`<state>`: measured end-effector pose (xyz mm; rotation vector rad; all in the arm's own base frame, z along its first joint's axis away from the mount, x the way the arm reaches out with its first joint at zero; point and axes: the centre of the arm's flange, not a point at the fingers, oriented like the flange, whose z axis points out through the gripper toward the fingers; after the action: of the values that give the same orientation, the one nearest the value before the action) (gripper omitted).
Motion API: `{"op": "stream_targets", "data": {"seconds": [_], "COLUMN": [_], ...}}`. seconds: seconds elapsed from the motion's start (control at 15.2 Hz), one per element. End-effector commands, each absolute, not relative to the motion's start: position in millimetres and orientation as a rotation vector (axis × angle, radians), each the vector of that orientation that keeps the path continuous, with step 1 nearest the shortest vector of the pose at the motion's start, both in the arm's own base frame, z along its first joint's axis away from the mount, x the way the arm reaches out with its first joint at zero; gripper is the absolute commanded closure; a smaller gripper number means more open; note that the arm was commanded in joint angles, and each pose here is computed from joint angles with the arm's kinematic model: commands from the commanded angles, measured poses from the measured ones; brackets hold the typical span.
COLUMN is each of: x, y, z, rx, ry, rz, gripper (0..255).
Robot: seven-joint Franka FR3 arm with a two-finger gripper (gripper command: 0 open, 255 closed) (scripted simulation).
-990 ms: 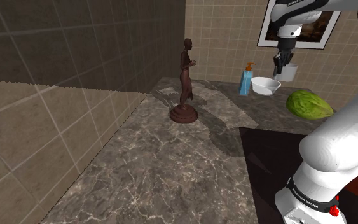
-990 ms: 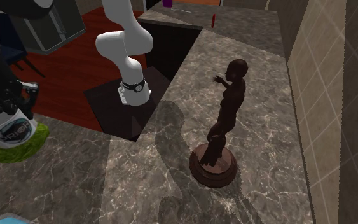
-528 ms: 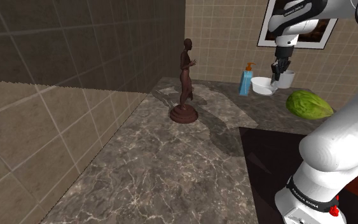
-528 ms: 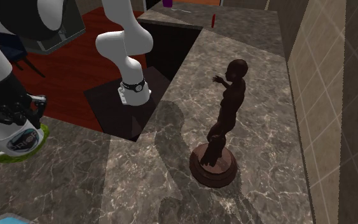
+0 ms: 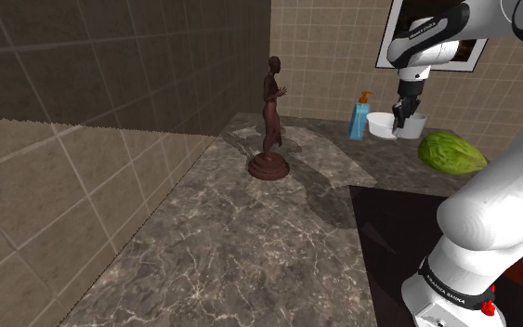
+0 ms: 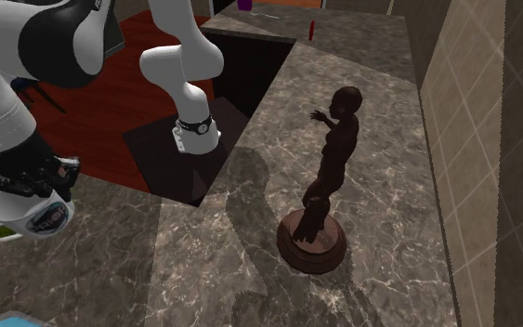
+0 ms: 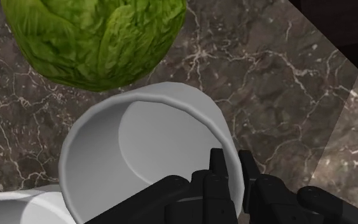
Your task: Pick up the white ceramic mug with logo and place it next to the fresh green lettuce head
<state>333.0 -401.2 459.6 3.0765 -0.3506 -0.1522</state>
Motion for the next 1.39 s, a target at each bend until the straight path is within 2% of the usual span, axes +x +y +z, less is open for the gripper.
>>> {"op": "stream_targets", "data": {"seconds": [0.0,1.32], "x": [333,333], "y": [-401,-401], "z": [449,347], "rx": [3.076,3.076], "ry": [-0.350,-0.350], "rz": [-0.152,-0.152], "gripper": [255,255]}}
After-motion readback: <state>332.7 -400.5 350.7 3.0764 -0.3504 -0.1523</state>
